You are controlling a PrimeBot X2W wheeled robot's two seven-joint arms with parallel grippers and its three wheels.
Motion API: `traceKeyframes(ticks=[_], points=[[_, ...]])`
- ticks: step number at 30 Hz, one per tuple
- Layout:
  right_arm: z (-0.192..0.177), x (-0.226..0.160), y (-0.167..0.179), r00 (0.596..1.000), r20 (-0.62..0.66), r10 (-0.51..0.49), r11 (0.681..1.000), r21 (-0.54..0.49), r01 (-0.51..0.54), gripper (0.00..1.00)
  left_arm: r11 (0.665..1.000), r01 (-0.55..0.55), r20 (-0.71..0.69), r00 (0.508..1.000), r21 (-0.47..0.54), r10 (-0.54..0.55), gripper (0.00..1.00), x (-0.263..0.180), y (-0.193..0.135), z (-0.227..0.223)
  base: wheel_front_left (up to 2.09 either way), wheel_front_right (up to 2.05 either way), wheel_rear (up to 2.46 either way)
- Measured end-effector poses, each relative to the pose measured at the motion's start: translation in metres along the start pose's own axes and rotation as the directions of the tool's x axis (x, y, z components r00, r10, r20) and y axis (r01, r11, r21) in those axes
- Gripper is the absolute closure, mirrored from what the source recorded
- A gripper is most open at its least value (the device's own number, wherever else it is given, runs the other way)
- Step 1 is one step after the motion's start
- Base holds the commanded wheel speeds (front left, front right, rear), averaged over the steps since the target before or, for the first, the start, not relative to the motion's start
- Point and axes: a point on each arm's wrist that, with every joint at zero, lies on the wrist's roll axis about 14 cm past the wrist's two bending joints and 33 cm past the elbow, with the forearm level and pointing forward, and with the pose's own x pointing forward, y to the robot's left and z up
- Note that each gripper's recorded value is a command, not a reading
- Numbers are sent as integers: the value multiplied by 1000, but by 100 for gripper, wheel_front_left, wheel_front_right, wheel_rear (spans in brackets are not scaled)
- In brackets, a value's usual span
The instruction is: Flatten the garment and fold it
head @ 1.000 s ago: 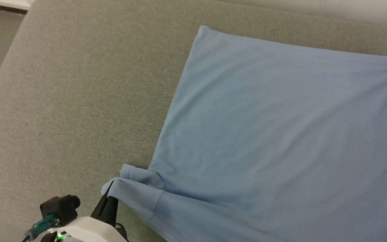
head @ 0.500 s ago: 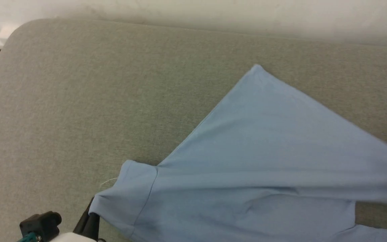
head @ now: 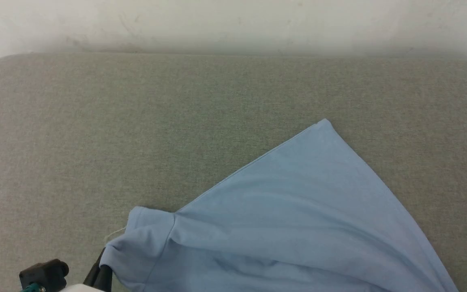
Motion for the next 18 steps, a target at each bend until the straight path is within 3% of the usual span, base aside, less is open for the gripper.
traceKeyframes(ticks=[4, 9, 14, 18], points=[[49, -10, 0, 968, 252, -10, 1000, -7, 12, 0, 1000, 13, -9, 1000, 6, -13, 100, 2, -5, -1, 0, 0, 0], [130, -13, 27, 846, 531, 42, 998, -69, -6, 0, 1000, 12, -29, 1000, 14, -11, 100, 4, -6, -3, 0, 0, 0], [159, 23, 94, 848, 481, 221, 966, -227, -123, 0, 1000, 12, -38, 999, 9, -11, 100, 7, -8, -4, 0, 0, 0], [177, 52, 160, 852, 373, 367, 904, -357, -233, 0, 1000, 15, -25, 1000, 15, -15, 100, 14, -12, 2, 0, 0, 0]])
